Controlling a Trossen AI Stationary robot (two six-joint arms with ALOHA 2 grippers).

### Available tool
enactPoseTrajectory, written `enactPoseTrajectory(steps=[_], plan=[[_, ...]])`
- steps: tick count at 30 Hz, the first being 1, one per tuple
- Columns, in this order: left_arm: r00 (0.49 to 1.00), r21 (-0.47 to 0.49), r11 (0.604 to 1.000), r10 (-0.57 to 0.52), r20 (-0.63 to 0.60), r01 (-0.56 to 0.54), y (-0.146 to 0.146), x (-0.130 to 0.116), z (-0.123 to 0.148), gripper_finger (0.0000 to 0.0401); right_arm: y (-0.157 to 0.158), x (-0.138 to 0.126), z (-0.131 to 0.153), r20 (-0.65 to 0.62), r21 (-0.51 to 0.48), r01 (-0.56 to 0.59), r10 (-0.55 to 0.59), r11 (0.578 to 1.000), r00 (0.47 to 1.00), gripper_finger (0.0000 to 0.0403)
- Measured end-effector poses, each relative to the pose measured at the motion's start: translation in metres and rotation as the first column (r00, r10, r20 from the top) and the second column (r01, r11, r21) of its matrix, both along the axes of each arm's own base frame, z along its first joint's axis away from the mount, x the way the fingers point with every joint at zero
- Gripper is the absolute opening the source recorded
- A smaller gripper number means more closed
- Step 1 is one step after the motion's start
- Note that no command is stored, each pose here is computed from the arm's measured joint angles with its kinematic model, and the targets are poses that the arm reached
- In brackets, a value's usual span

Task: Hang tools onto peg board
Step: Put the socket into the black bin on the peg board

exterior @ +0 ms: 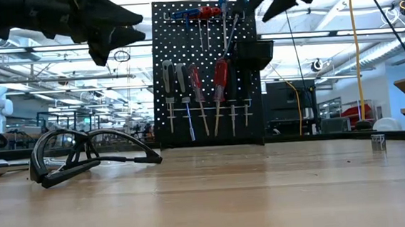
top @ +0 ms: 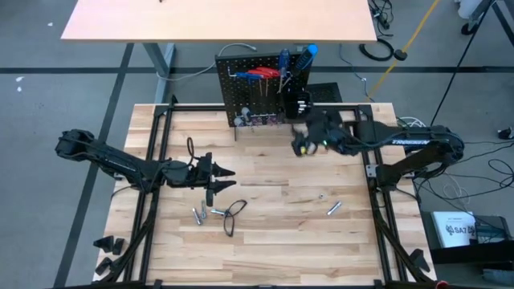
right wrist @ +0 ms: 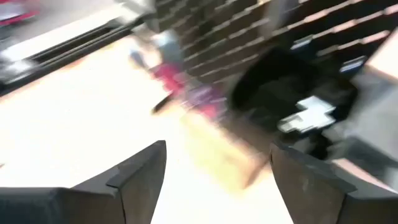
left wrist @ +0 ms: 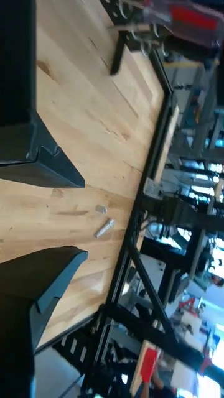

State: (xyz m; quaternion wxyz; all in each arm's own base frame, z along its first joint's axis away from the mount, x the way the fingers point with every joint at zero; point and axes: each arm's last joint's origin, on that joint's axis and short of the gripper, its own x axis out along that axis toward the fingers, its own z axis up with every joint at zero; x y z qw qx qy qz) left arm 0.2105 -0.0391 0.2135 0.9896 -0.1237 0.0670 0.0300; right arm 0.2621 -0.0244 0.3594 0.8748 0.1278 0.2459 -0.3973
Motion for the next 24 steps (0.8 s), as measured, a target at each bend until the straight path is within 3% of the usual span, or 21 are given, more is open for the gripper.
enactPoseTrajectory(steps=[5,15,20,24], plan=[[0.998,-0.001,0.999,-0.049,0.027,0.049,-0.002,0.0,0.003,0.0164,0.047,-0.003,-0.007,-0.023,0.093,-0.141,0.144,0.986,0.989,0.0275],[0.995,0.016,0.996,-0.083,0.046,0.083,-0.008,-0.001,0.005,0.0164,0.135,-0.003,-0.054,-0.158,0.271,-0.203,0.252,0.941,0.955,0.0274],[0.995,0.015,0.996,-0.083,0.054,0.083,-0.008,-0.001,0.005,0.0164,0.17,0.001,-0.088,-0.245,0.381,-0.142,0.248,0.914,0.937,0.0274],[0.995,0.014,0.996,-0.083,0.053,0.083,-0.008,-0.001,0.005,0.0164,0.187,0.002,-0.12,-0.39,0.453,0.0,0.198,0.892,0.899,0.0274]])
